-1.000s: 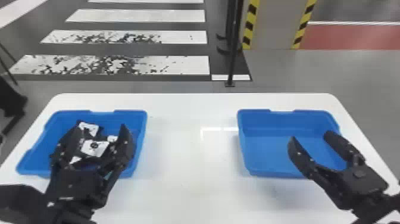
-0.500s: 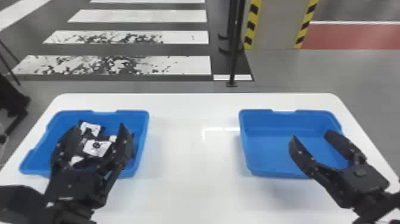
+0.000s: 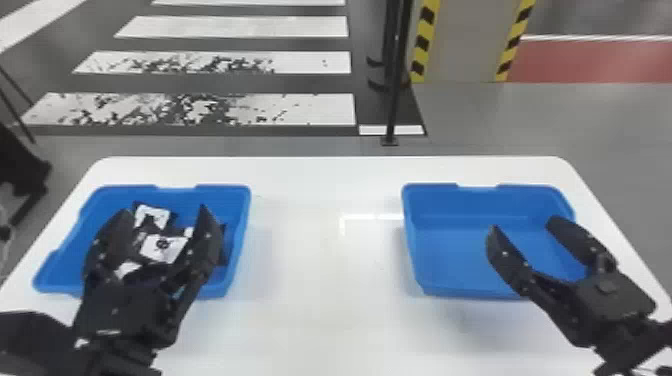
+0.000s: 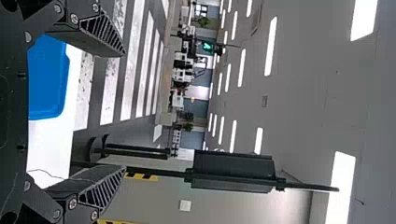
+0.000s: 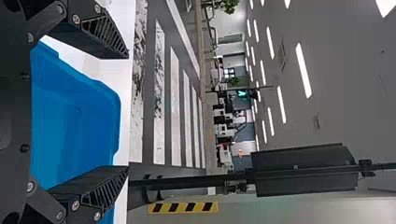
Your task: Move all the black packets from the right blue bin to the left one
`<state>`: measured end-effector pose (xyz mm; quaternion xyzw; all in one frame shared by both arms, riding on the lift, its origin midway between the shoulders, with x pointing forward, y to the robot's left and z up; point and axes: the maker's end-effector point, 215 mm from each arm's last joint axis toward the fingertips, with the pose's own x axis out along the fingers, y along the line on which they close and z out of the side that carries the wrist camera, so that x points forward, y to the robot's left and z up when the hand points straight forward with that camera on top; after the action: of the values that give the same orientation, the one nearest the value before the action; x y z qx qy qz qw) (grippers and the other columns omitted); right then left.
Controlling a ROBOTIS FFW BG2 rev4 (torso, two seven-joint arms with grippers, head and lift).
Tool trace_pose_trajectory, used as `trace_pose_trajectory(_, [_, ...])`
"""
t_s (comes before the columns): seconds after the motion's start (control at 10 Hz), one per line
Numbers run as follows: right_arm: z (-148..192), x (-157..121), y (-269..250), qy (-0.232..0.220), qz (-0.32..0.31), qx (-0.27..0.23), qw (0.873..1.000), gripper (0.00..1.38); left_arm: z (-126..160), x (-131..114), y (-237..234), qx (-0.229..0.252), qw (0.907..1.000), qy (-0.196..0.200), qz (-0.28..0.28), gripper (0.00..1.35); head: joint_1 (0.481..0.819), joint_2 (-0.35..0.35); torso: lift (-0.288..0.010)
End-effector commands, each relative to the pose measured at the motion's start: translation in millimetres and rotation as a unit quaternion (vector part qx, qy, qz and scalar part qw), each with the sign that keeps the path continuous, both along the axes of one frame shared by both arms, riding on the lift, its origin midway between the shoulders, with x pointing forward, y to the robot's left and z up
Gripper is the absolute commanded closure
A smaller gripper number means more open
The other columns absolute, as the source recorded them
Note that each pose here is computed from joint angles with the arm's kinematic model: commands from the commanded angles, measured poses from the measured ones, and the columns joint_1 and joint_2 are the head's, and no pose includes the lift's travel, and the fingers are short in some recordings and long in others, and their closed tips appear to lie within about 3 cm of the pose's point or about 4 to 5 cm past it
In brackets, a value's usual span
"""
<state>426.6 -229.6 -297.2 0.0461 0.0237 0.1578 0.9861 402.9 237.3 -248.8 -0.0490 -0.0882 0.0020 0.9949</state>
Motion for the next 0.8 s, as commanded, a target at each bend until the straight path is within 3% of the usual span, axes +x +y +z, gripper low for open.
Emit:
trace_pose_trajectory(0.0, [1.1,0.0,0.2,-0.002,0.000,0.000,1.000,0.20,0.3,0.1,0.3,-0.001,1.0000,0.000,0.000,0.21,0.695,0.010,-0.168])
trace_pose_trajectory(0.7, [2.4,-0.7,0.4,-0.004,0.001,0.001,1.000,0.20,-0.5,-0.4,1.2,0.000,1.0000,0.001,0.001,0.21,0.695,0.013,-0.168])
